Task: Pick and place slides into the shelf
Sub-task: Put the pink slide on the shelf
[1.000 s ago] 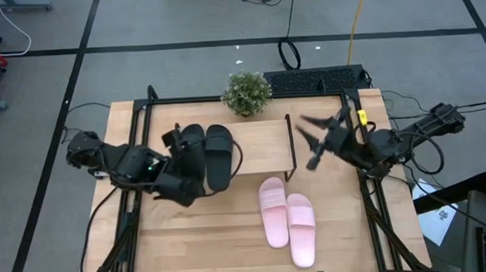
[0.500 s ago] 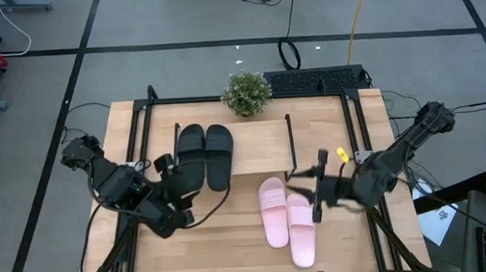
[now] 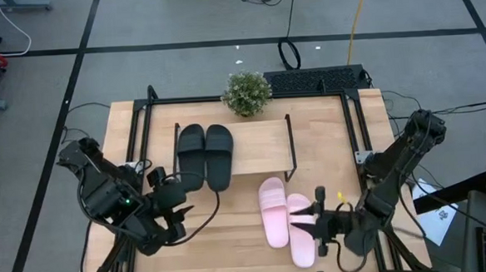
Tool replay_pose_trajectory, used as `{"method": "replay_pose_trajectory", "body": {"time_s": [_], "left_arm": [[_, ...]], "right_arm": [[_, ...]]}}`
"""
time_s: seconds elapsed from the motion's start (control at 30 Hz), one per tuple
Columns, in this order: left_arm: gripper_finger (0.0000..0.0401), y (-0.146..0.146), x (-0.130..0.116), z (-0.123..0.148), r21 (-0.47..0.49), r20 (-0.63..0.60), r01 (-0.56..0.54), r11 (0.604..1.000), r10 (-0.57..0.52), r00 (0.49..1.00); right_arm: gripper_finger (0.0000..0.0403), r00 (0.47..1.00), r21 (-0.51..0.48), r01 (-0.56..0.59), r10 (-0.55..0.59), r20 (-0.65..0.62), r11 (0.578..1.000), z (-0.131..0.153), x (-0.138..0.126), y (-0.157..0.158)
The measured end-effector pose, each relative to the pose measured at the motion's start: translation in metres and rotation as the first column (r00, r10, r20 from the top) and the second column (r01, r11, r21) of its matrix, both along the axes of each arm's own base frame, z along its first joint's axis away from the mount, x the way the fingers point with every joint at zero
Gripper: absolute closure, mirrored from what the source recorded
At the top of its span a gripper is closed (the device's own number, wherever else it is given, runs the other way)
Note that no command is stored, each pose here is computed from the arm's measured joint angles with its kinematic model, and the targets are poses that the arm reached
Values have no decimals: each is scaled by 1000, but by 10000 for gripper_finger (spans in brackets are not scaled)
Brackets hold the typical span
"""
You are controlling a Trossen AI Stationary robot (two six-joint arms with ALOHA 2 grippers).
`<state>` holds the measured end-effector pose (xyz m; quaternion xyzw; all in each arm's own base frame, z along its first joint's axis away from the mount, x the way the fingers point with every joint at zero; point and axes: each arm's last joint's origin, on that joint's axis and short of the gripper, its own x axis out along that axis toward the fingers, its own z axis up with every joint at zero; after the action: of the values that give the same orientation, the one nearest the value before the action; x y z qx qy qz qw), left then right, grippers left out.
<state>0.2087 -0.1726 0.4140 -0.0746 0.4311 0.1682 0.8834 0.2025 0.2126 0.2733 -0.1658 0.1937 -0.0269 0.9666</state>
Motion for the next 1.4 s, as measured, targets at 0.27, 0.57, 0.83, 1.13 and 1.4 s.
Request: {"method": "replay_pose_trajectory", "body": {"time_s": [0.27, 0.57, 0.83, 1.13, 1.4], "left_arm": [[203, -6, -5, 0, -32, 3, -5, 999, 5, 1000], [203, -6, -5, 0, -31, 3, -3, 1000, 4, 1000], [203, -5, -4, 0, -10, 17, -5, 1000, 6, 1000], [203, -5, -4, 0, -10, 19, -8, 1000, 8, 1000], [203, -2, -2, 0, -6, 18, -17, 1000, 18, 1000]], "right_arm": [[278, 964, 135, -27, 62, -257, 990, -33, -11, 16], [271, 873, 197, 45, 57, -485, 979, -56, -16, 15], [270, 830, 184, 181, -49, -556, 966, -61, -16, 2], [270, 784, 238, 198, -8, -620, 951, -75, -16, -3], [270, 794, 192, 236, -75, -603, 953, -76, -13, -10]]}}
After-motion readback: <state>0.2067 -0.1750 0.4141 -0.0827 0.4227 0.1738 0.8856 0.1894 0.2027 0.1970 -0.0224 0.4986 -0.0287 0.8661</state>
